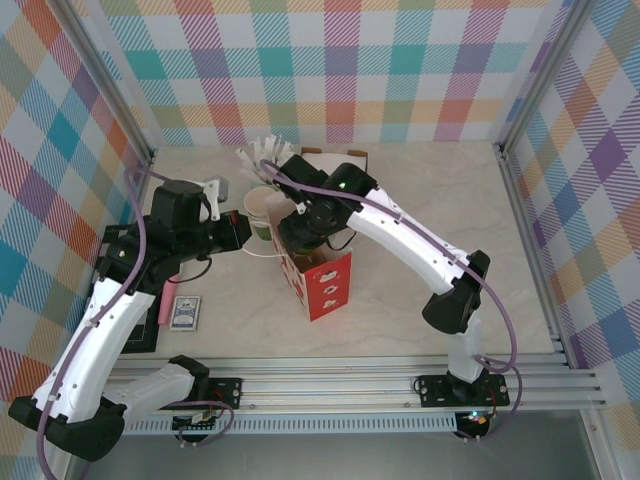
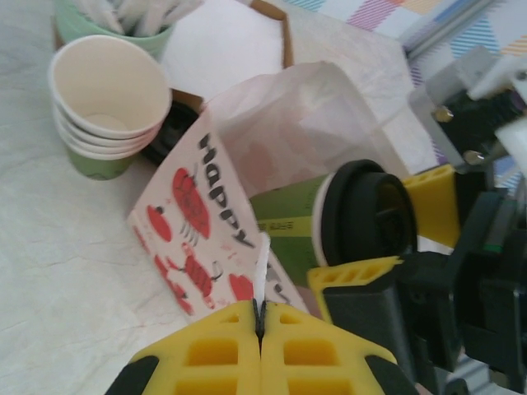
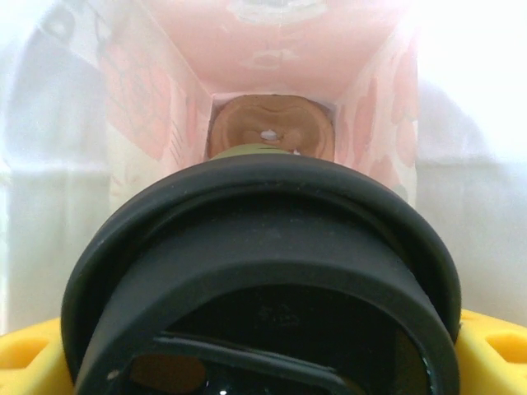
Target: Pack the takeout coffee
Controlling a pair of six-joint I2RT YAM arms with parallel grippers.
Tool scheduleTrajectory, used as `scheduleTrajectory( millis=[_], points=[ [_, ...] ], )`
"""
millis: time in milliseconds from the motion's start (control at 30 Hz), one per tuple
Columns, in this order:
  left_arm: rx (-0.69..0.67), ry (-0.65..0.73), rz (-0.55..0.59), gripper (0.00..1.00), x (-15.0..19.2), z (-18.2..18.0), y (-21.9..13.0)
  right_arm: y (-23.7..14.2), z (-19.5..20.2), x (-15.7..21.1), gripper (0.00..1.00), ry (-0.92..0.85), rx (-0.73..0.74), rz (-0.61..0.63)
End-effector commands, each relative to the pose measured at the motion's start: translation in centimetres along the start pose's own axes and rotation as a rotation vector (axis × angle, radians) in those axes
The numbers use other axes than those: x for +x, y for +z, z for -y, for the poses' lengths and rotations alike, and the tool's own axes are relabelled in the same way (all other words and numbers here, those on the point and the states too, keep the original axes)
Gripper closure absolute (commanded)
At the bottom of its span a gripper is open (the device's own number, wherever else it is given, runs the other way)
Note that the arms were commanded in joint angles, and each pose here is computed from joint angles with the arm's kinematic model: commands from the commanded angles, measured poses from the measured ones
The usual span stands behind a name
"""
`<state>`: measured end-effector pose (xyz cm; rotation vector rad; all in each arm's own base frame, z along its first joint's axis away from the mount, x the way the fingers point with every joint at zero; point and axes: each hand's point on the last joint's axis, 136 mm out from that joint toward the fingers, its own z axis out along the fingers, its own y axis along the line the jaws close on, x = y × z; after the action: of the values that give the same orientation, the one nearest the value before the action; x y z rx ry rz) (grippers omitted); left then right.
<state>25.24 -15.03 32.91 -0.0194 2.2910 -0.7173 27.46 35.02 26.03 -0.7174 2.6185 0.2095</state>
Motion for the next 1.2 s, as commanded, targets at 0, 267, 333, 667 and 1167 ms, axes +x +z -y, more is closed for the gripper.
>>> scheduleTrajectory(
  millis=[0, 267, 333, 667, 1167],
  points=[
    [0.140, 0.009, 0.019, 1.00, -0.5, 2.6, 0.0, 0.4, -1.1, 0.9, 0.38, 0.011, -0.017, -0.048],
    [0.143, -0.014, -0.025, 0.98, -0.6, 2.8, 1.5, 1.6, -1.3, 3.6, 0.39, 0.023, -0.011, -0.129],
    [0.123, -0.009, -0.008, 0.98, -0.8, 2.5, 1.2, 1.9, -1.2, 4.0, 0.39, 0.022, -0.003, -0.143],
    [0.148, -0.004, -0.034, 0.76, -0.7, 2.8, 1.1, 1.6, 0.0, 4.9, 0.39, -0.107, 0.024, -0.164],
    [-0.054, 0.119, 0.057, 0.00, -6.6, -1.8, 1.5, 1.0, 0.0, 5.6, 0.41, -0.346, -0.102, -0.146]
  ],
)
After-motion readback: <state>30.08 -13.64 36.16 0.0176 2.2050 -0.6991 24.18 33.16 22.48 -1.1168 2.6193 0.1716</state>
